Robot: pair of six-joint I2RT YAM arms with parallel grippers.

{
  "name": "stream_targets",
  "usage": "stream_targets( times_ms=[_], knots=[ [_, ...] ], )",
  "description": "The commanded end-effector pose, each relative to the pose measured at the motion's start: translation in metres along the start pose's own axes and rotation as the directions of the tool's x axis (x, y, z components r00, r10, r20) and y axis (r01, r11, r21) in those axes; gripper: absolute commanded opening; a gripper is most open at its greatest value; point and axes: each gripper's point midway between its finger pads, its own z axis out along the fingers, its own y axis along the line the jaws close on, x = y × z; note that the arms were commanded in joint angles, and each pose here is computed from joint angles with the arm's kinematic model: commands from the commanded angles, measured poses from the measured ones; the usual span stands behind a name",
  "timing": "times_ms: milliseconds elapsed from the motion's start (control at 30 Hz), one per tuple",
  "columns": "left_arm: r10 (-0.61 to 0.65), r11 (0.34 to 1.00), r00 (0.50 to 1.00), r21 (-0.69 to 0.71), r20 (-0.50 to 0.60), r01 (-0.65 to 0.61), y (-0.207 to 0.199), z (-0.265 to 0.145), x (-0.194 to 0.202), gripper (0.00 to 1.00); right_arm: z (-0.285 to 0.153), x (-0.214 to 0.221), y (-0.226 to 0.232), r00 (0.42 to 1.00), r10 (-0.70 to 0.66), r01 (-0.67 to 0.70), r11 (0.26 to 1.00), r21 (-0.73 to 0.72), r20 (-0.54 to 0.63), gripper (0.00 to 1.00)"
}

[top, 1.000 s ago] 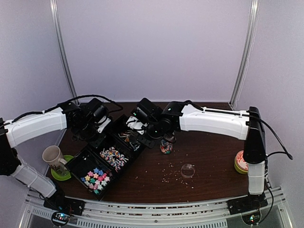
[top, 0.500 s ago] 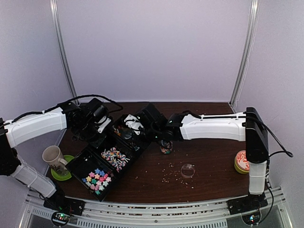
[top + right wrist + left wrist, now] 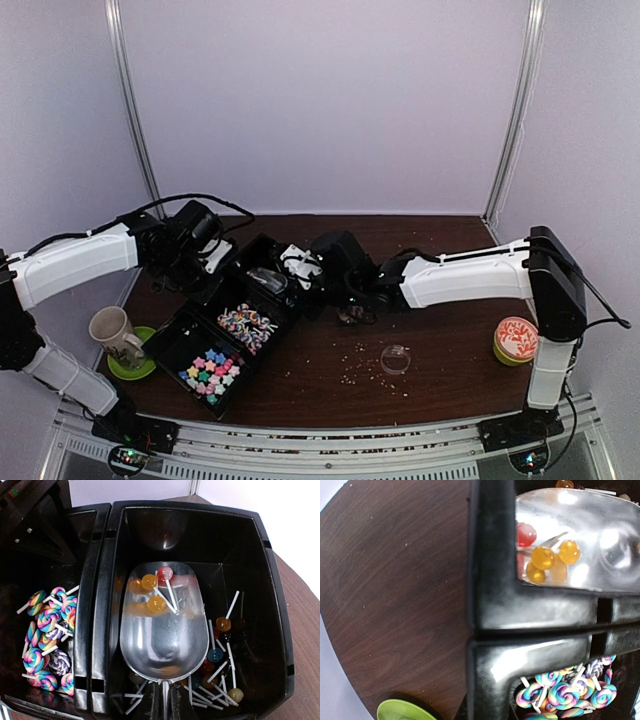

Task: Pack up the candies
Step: Scoop the fake candies from the storage box, then place the fake candies in the packing bottle.

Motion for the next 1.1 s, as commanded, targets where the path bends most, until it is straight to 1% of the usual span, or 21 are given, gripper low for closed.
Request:
stream_targets(
  times_ms=[0,300,433,667,833,1067],
  knots=[
    [-0.047,0.996,0.964,0.090,0.260,0.024,-0.009,-0.030,-0.059,0.00,-0.022,-0.030,0.004,0.990,0.028,-0.022,0.999,-0.044,0.140,0.00],
    [-0.052,0.996,0.973,0.078,0.224,0.035,-0.003,-0.017,-0.050,0.00,-0.051,-0.043,-0.017,0.962,0.038,-0.048,0.998,0.030,0.270,0.00],
    [-0.045,0.997,0.978,0.065,0.204,0.032,-0.002,-0.012,-0.048,0.00,-0.061,-0.046,-0.024,0.953,0.038,-0.056,0.997,0.052,0.300,0.00],
    [-0.055,0.998,0.978,0.045,0.202,0.047,0.006,-0.011,-0.050,0.00,-0.079,-0.049,-0.037,0.946,0.006,-0.047,0.992,0.120,0.323,0.00],
    [-0.066,0.998,0.975,0.033,0.214,0.060,0.010,-0.014,-0.056,0.00,-0.090,-0.046,-0.054,0.959,-0.022,-0.036,0.979,0.199,0.284,0.00],
    [-0.096,0.995,0.978,0.034,0.184,0.091,0.018,-0.002,-0.065,0.00,-0.118,-0.034,-0.066,0.986,-0.067,0.024,0.965,0.262,0.155,0.00]
  ],
)
